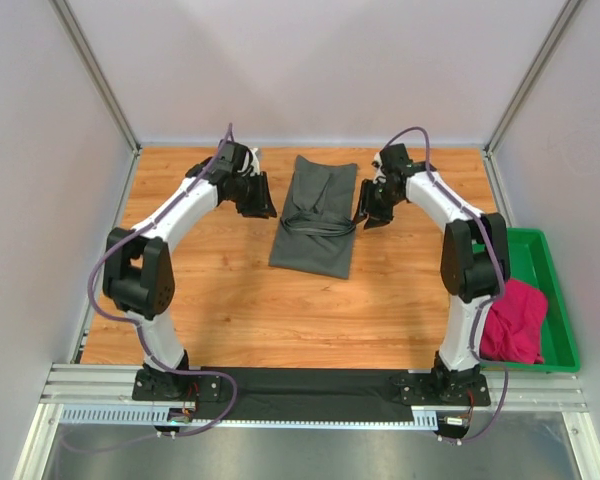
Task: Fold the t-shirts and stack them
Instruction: Fold the tshirt
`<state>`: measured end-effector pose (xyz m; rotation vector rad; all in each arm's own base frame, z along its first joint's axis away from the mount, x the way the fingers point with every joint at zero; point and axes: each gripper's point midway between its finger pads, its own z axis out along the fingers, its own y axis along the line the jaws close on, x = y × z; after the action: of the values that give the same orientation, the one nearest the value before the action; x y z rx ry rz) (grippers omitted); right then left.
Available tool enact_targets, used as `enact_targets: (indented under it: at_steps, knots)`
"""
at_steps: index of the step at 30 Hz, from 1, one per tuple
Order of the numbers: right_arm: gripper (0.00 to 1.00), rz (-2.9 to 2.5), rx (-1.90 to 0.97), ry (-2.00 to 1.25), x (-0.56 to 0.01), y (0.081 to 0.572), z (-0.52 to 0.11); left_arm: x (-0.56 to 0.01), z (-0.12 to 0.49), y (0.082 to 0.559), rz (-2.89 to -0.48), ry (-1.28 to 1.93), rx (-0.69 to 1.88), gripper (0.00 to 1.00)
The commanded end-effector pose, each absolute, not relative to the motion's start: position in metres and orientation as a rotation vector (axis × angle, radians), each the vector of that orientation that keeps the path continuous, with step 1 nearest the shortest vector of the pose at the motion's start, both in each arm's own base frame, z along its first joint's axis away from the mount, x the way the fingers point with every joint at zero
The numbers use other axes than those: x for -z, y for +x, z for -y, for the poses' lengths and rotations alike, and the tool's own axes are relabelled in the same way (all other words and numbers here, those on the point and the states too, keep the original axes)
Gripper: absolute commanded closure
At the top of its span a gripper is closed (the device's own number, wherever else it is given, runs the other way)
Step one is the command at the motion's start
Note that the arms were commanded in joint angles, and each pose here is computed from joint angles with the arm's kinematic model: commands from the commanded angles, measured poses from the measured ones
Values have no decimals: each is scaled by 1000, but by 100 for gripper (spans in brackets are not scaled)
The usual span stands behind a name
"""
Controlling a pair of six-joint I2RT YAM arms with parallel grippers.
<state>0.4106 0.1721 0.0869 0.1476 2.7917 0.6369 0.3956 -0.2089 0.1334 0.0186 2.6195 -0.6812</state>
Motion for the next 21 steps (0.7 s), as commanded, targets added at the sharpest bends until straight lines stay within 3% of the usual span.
enact_targets:
  at_steps: [1, 10, 14, 21]
  knots:
    - [62, -2693, -548, 54, -99, 388, -215, -132, 257, 376, -2552, 167, 901, 67]
    - [63, -2613, -301, 33, -61, 407, -258, -79, 291, 384, -2614, 190, 894, 69]
    - [62, -2626, -257, 60, -45, 416, -259, -74, 278, 389, -2625, 110, 789, 77]
    - [57, -2559, -126, 108, -40, 468, -251, -96, 265, 379, -2543, 31, 771, 76]
